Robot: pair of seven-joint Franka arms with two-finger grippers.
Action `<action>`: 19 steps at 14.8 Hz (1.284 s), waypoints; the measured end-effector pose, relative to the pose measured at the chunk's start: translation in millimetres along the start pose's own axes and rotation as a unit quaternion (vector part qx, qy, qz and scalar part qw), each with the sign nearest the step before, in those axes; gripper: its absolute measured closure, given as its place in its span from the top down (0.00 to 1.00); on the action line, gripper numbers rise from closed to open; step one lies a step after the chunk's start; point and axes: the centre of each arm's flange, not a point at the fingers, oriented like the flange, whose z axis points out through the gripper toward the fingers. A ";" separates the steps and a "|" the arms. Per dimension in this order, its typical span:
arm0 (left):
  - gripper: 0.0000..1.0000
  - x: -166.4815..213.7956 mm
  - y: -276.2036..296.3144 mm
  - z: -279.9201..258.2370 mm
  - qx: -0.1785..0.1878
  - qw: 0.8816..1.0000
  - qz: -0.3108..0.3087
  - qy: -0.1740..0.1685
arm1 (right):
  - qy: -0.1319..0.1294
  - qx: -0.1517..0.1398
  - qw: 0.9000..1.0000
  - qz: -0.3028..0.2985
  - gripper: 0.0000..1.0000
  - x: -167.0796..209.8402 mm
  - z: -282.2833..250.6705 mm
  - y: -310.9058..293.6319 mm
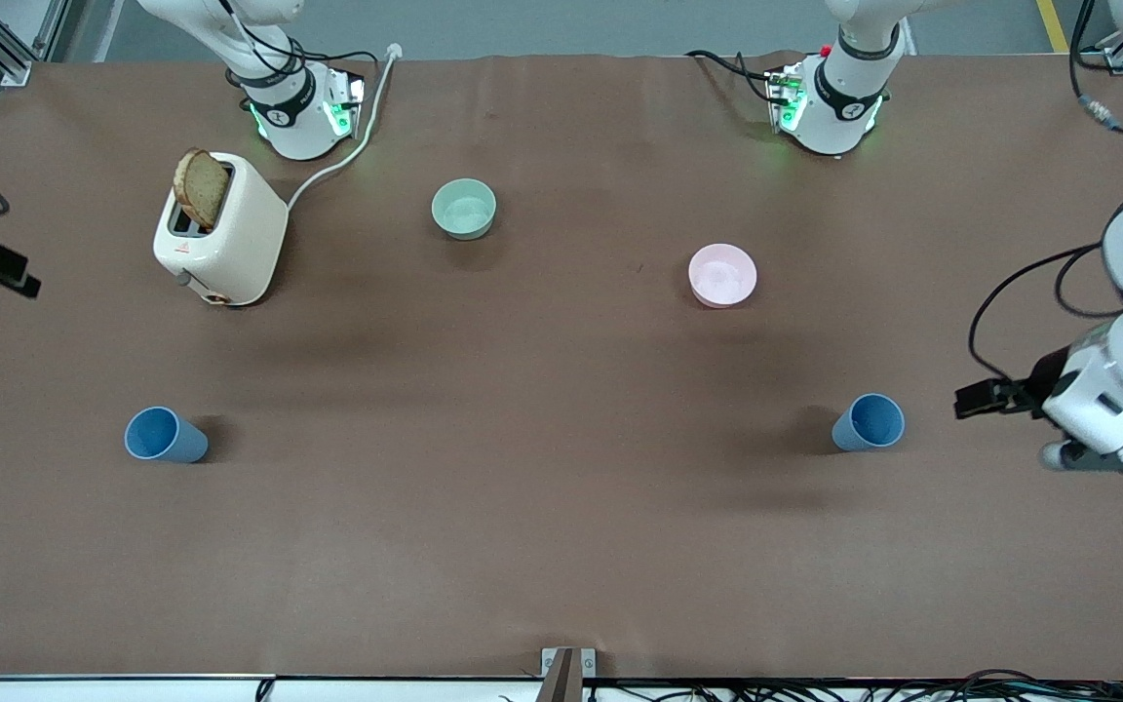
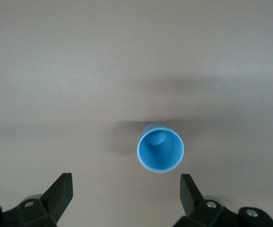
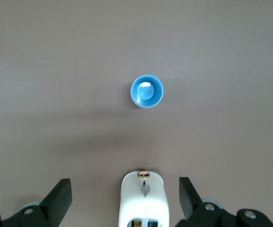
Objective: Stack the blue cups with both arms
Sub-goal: 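Reach the left gripper and right gripper toward the two blue cups, then close both grippers around the rims of the two blue cups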
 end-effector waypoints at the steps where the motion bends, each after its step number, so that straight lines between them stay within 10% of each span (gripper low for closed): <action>1: 1.00 5.4 -1.2 20.9 -0.005 1.000 0.000 -0.006 | -0.005 0.000 1.000 0.002 1.00 14.9 26.4 8.6; 13: 0.97 -9.8 -9.6 142.5 -0.021 0.997 0.033 -0.062 | -0.030 0.050 0.998 -0.018 0.95 87.0 305.4 95.3; 16: 0.76 -13.3 -13.8 151.3 -0.022 0.997 0.036 -0.060 | -0.024 0.062 0.997 -0.026 0.90 81.9 333.0 96.2; 19: 0.61 -15.0 -7.8 155.3 -0.022 0.997 0.040 -0.061 | -0.024 0.066 0.997 -0.027 0.59 81.0 334.9 94.7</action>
